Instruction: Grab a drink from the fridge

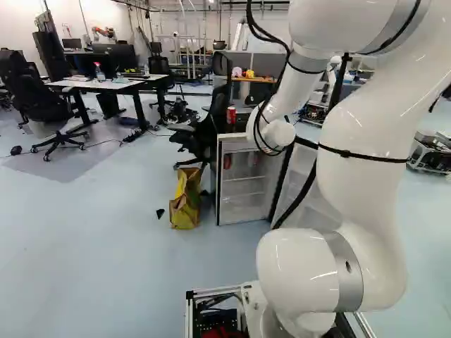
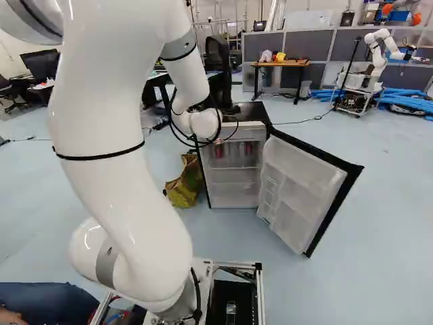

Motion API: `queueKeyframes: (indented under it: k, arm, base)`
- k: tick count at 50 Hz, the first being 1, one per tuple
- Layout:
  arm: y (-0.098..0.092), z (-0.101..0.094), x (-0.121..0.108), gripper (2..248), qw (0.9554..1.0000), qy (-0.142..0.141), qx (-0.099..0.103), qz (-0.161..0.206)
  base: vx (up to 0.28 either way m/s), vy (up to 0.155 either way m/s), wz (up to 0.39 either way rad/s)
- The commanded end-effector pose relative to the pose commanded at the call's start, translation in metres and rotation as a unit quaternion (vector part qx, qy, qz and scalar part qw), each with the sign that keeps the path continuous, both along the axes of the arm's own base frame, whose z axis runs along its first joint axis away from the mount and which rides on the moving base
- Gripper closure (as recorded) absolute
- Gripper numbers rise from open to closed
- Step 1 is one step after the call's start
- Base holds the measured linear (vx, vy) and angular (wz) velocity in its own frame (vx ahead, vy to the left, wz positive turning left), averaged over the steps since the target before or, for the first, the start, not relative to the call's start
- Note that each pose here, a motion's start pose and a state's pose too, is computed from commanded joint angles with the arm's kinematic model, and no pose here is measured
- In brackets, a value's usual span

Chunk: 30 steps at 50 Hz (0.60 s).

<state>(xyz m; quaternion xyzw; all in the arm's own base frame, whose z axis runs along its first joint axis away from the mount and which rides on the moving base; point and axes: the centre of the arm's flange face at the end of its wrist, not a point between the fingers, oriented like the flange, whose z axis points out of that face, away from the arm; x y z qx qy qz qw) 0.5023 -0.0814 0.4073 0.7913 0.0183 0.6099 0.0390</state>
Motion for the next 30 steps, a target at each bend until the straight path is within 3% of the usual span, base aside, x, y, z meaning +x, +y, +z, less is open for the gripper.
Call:
queueKeyframes:
  k: [16,30]
  arm:
    - [-0.022,0.009,-0.023,3,0.9987,0.041,0.001,-0.032]
    - [-0.043,0.016,-0.040,3,0.9947,0.075,0.009,-0.069]
  base:
    - [0.000,0.000,0.000]
    - [0.000,0.000,0.000]
